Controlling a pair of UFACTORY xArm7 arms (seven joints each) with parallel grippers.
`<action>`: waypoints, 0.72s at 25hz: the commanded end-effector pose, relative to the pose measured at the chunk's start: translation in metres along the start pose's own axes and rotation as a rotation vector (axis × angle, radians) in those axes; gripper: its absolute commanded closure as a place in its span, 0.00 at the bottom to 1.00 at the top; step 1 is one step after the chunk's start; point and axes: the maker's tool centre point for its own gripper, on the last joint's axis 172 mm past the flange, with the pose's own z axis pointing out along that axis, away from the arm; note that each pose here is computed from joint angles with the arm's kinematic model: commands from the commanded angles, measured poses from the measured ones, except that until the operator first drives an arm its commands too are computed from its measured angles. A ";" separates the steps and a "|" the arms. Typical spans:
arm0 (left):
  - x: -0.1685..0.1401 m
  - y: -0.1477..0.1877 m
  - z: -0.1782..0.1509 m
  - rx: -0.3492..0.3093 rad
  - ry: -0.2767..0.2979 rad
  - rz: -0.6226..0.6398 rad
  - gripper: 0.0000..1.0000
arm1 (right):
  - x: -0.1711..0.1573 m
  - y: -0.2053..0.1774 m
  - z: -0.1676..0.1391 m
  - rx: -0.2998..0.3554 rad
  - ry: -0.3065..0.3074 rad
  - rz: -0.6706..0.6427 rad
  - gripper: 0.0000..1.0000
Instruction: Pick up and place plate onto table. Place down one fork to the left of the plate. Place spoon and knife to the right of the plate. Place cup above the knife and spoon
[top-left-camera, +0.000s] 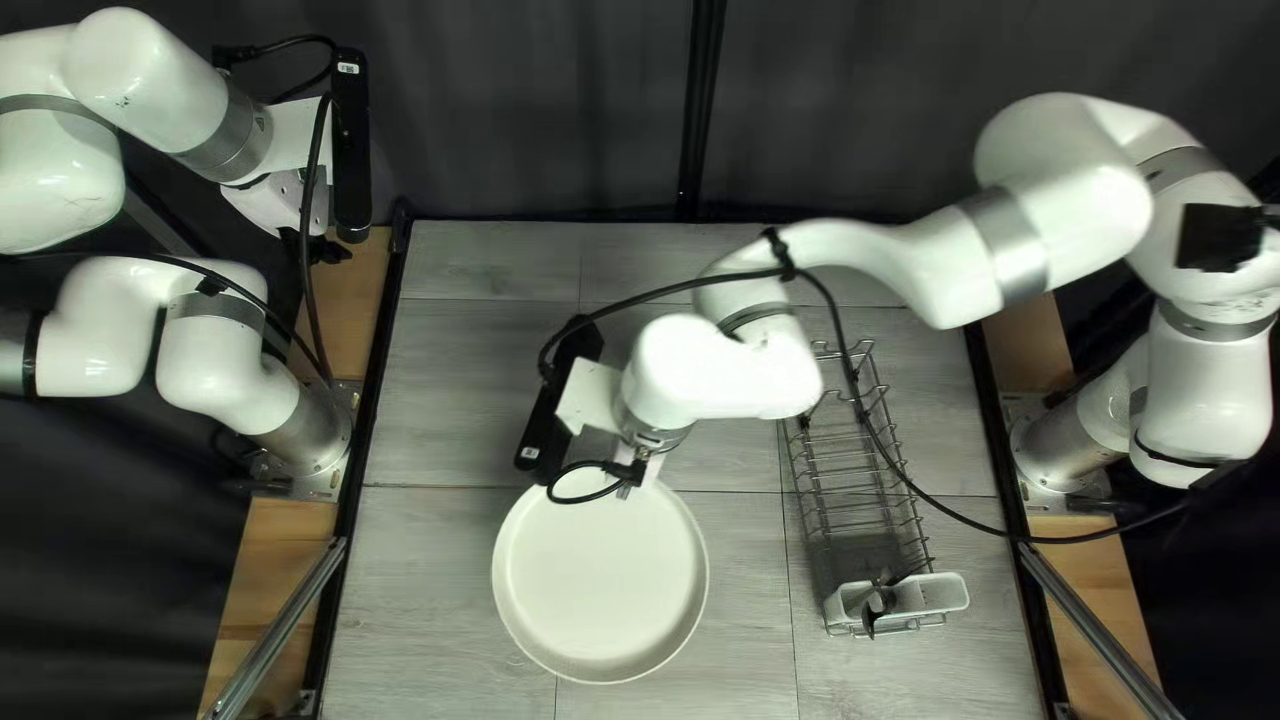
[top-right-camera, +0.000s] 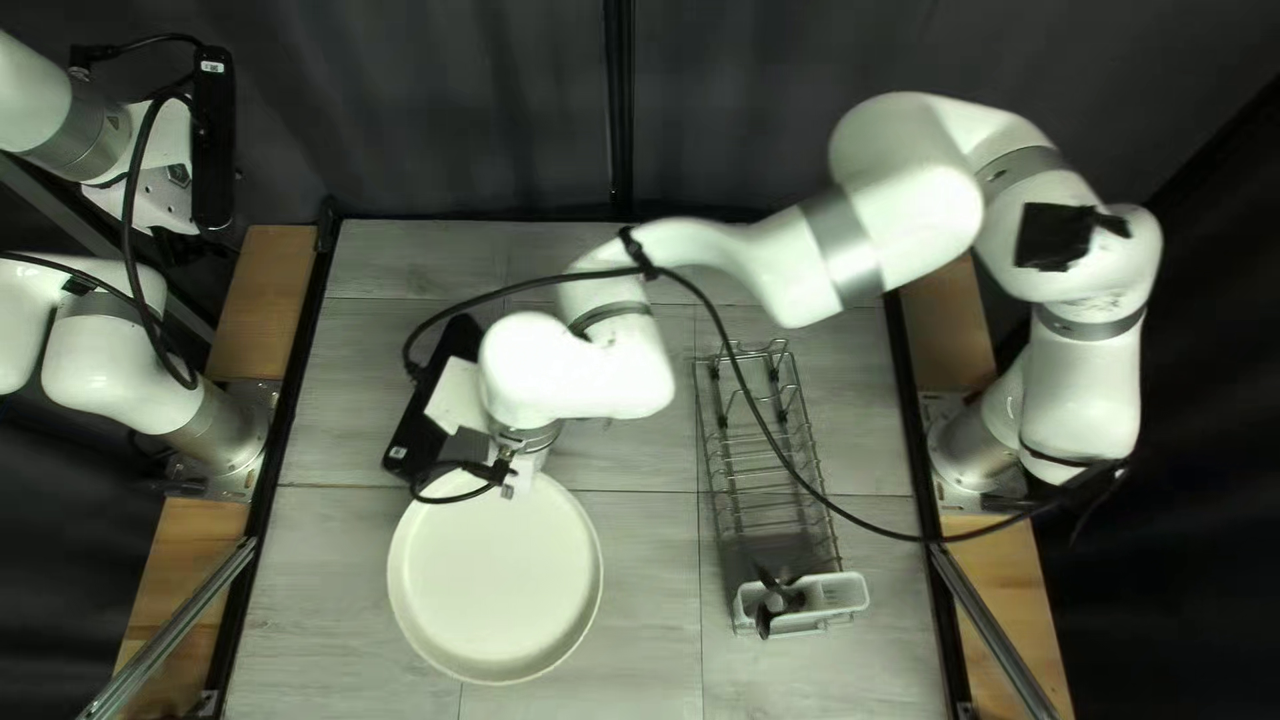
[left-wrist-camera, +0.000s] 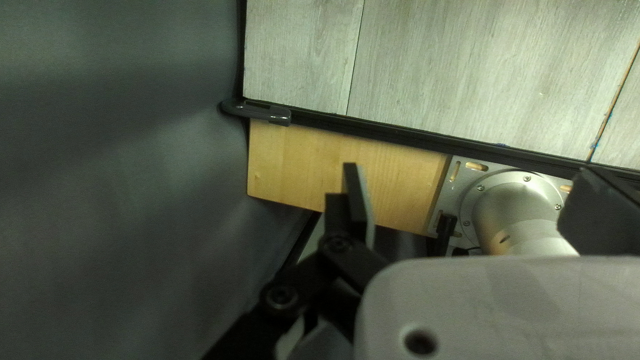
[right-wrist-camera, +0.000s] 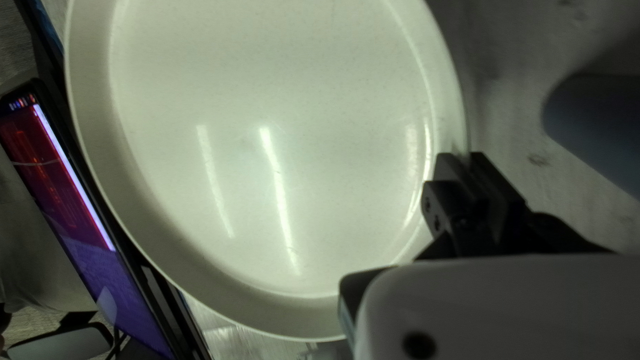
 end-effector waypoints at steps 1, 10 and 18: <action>0.000 0.000 0.000 0.000 0.000 0.000 0.00 | 0.008 0.007 0.022 0.018 0.002 -0.005 1.00; 0.000 0.000 0.000 0.000 0.000 0.000 0.00 | 0.013 0.023 0.064 0.015 -0.003 -0.022 1.00; 0.000 0.000 0.000 0.000 0.000 0.000 0.00 | 0.013 0.035 0.079 0.028 0.002 -0.030 1.00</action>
